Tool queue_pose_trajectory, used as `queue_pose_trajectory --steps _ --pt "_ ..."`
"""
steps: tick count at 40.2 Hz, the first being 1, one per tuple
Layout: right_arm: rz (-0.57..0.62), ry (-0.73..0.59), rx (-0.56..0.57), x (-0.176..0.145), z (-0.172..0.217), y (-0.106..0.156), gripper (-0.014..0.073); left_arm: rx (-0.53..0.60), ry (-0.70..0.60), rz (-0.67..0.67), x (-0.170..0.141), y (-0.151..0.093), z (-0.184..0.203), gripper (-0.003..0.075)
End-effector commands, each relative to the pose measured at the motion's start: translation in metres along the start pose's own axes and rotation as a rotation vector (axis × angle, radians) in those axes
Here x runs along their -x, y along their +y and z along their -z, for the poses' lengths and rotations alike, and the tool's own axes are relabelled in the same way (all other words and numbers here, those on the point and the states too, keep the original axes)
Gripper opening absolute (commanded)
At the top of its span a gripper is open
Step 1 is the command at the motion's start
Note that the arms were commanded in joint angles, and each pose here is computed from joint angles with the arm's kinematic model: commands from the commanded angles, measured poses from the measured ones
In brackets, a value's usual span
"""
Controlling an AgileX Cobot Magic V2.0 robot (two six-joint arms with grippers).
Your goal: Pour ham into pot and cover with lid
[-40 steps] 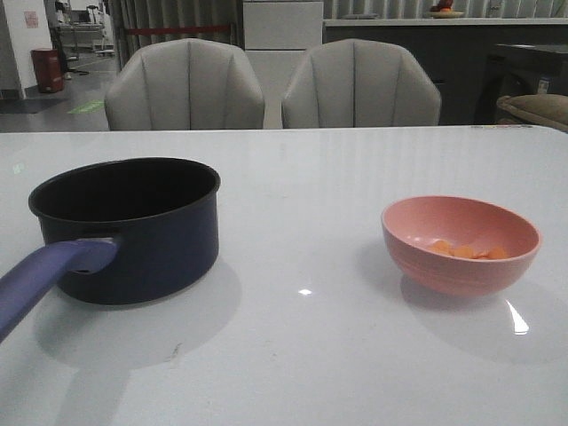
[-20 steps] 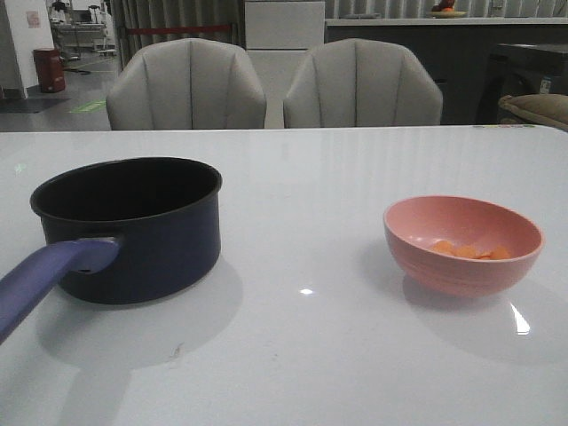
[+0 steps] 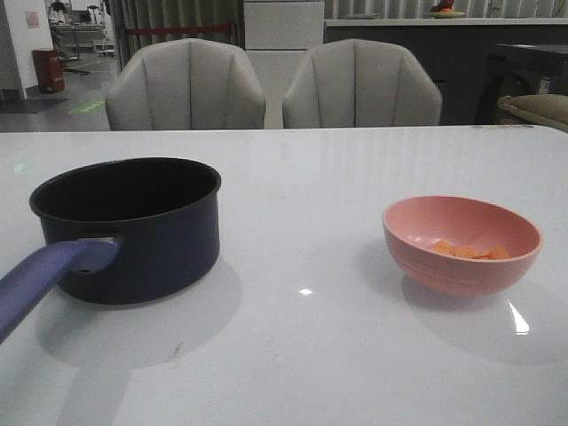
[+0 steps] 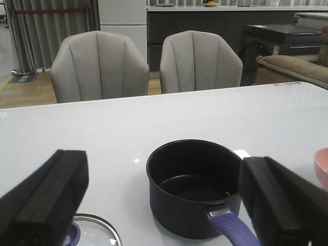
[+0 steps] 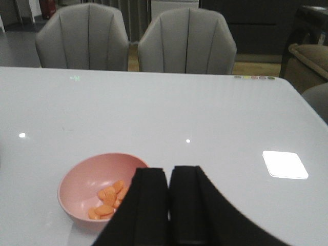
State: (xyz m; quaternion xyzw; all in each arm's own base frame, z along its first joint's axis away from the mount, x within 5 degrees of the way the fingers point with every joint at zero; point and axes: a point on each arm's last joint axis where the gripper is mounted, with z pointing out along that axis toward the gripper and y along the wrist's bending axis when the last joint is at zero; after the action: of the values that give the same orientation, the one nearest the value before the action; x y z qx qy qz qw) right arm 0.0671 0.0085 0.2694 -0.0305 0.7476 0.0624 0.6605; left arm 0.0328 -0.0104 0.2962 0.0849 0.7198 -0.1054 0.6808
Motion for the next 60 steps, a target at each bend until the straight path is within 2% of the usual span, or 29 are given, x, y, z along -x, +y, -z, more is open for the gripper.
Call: queue_pose_trajectory --steps 1,9,17,20,31,39,51,55,60 --pt "0.024 -0.063 0.004 0.016 -0.003 0.001 0.0148 -0.009 -0.096 0.001 0.015 -0.001 0.001 0.0637" --pt "0.014 0.016 0.004 0.022 -0.023 0.002 0.0171 -0.009 -0.096 0.001 0.015 -0.001 0.001 0.0637" --pt "-0.069 0.197 0.002 0.043 -0.066 0.006 0.0432 -0.01 -0.088 0.004 0.014 -0.001 0.001 0.0637" --pt "-0.084 0.283 -0.004 0.045 -0.085 0.007 0.0456 -0.01 -0.088 0.004 0.014 -0.001 0.001 0.0637" --pt "-0.113 0.577 -0.033 0.03 -0.173 0.009 0.0454 -0.01 -0.088 0.004 0.014 -0.001 0.001 0.0637" --pt "-0.111 0.687 -0.046 0.014 -0.229 0.009 0.0454 -0.01 -0.088 0.004 0.014 -0.001 0.001 0.0637" --pt "-0.108 0.824 -0.061 -0.016 -0.283 0.009 0.0445 -0.01 -0.088 0.004 0.014 -0.001 0.001 0.0637" --pt "-0.108 0.863 -0.065 -0.023 -0.293 0.009 0.0363 -0.01 -0.088 0.004 0.014 -0.001 0.001 0.0637" --pt "-0.12 0.89 -0.067 -0.025 -0.299 0.009 0.0172 -0.01 -0.088 0.004 0.014 -0.001 0.001 0.0637"
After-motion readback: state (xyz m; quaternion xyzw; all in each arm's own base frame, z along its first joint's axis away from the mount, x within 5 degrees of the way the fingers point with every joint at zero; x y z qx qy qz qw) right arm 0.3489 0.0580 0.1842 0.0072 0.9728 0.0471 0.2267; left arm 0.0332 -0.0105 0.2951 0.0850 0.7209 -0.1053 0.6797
